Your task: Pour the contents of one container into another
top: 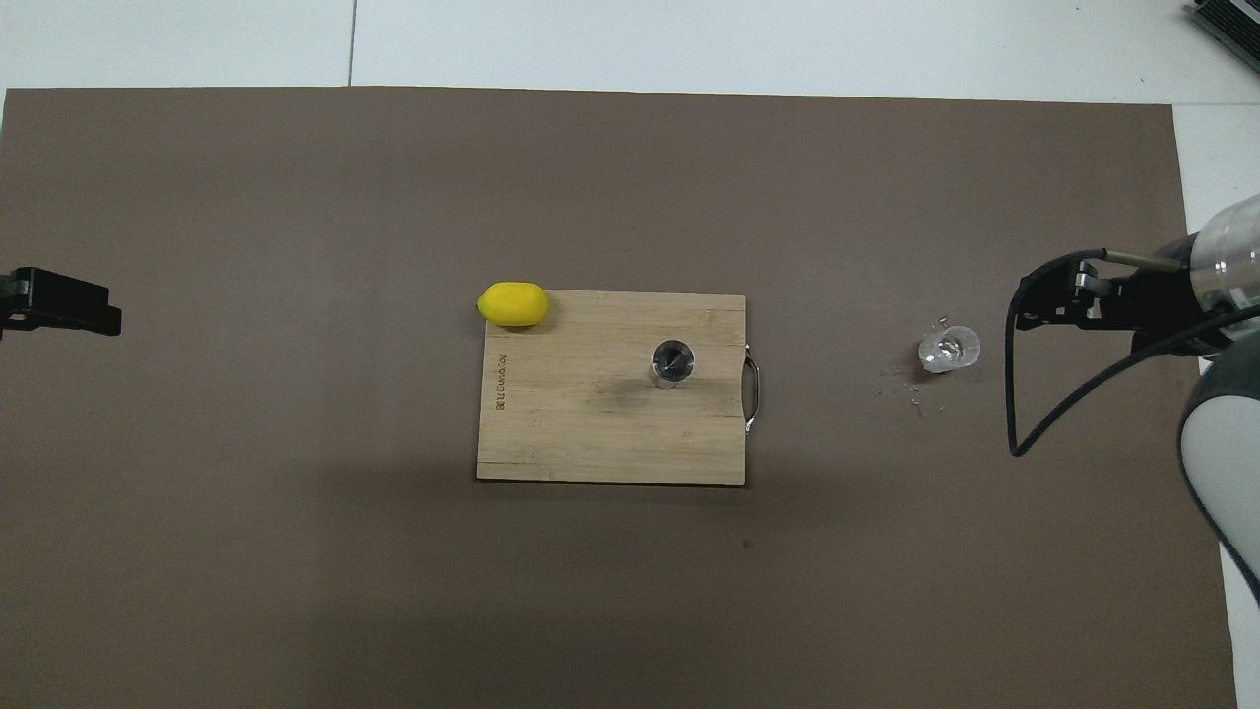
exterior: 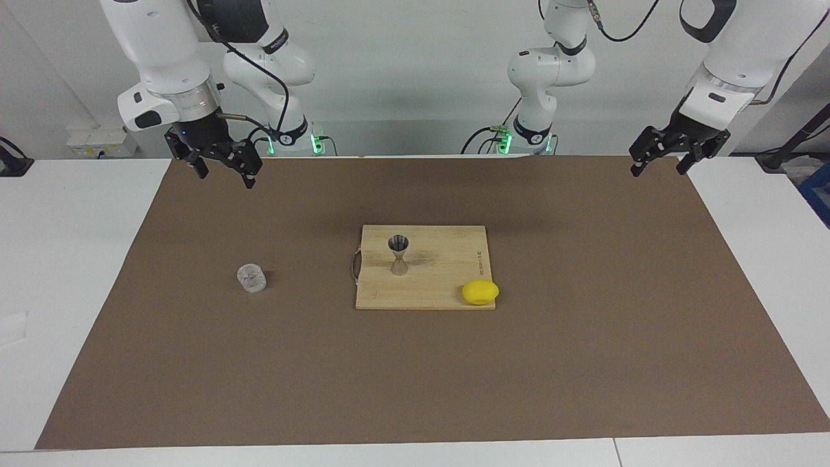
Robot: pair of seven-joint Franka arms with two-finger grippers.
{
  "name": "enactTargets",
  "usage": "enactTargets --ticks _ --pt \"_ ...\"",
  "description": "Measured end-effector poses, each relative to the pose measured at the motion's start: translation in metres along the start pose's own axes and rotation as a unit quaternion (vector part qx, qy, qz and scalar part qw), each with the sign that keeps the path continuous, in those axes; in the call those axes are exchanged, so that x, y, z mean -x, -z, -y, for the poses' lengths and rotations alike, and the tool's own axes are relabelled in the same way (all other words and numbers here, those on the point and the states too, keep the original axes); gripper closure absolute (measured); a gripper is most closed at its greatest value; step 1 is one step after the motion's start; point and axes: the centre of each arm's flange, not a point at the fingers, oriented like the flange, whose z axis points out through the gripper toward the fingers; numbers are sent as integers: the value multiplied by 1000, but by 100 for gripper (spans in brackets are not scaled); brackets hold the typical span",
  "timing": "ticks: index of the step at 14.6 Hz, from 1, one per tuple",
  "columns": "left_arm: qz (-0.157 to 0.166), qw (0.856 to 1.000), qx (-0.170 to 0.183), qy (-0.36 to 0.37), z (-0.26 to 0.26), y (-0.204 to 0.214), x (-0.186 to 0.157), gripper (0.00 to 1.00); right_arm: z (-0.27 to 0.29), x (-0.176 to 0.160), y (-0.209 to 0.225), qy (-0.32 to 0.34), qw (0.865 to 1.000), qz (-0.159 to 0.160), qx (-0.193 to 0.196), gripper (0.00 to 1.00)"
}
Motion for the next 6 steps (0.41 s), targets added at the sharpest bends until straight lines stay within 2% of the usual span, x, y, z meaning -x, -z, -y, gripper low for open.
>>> enactTargets --ticks 6 --pt "0 1000 0 1 1 0 0 0 0 1 1 16 1000 0 0 0"
